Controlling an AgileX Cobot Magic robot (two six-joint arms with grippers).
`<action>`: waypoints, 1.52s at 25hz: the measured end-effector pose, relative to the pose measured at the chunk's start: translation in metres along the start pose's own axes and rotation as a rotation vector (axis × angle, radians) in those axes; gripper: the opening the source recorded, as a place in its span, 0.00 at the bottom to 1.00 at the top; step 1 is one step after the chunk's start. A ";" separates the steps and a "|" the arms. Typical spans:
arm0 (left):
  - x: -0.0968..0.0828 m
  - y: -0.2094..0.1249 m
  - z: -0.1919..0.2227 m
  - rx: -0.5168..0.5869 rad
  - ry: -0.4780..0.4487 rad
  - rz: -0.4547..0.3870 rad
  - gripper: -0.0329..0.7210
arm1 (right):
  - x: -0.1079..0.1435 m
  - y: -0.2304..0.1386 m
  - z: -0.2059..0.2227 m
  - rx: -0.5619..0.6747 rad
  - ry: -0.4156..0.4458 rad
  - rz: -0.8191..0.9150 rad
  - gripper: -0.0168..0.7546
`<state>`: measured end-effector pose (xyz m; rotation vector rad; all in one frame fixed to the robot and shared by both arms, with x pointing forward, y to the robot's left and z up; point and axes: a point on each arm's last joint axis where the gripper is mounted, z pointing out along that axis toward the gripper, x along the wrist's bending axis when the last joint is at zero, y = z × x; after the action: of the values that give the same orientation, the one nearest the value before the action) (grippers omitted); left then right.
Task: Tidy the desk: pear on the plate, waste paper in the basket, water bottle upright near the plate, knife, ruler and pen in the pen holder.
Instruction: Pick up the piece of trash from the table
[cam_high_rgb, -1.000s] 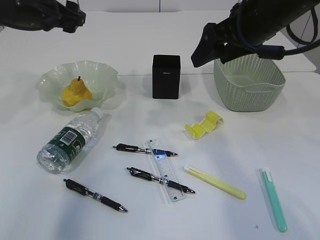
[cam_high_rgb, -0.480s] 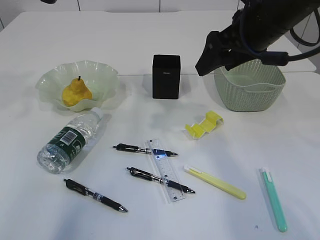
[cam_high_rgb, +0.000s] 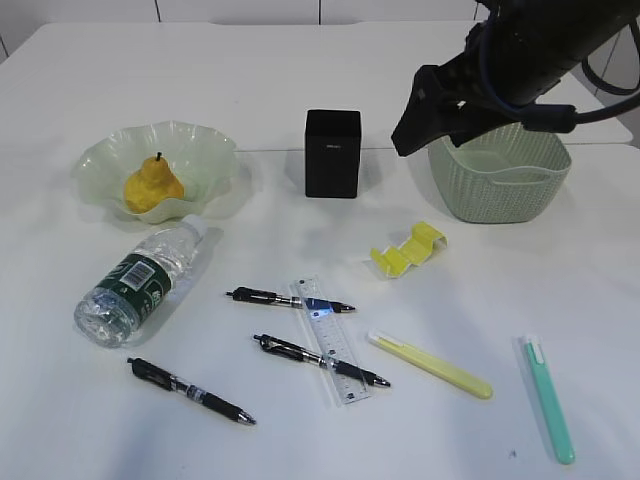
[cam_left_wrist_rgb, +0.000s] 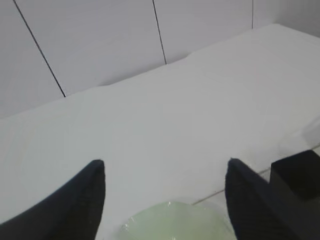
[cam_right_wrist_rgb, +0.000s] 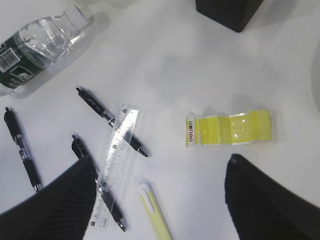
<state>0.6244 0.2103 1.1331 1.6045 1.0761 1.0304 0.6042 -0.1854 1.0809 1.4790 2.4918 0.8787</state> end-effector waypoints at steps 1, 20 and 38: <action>0.001 0.002 0.000 -0.021 0.007 -0.010 0.75 | 0.000 0.000 0.000 0.000 0.000 0.002 0.79; 0.017 -0.002 -0.004 -0.293 0.195 -0.303 0.74 | 0.001 -0.002 0.000 0.020 0.008 0.089 0.79; 0.022 -0.061 -0.063 -0.338 0.398 -0.139 0.72 | 0.002 -0.004 0.000 0.048 0.017 0.168 0.79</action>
<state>0.5591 0.2585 1.0921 1.0652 1.1790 1.3884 0.5999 -0.1853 1.0791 1.7238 2.4452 0.8659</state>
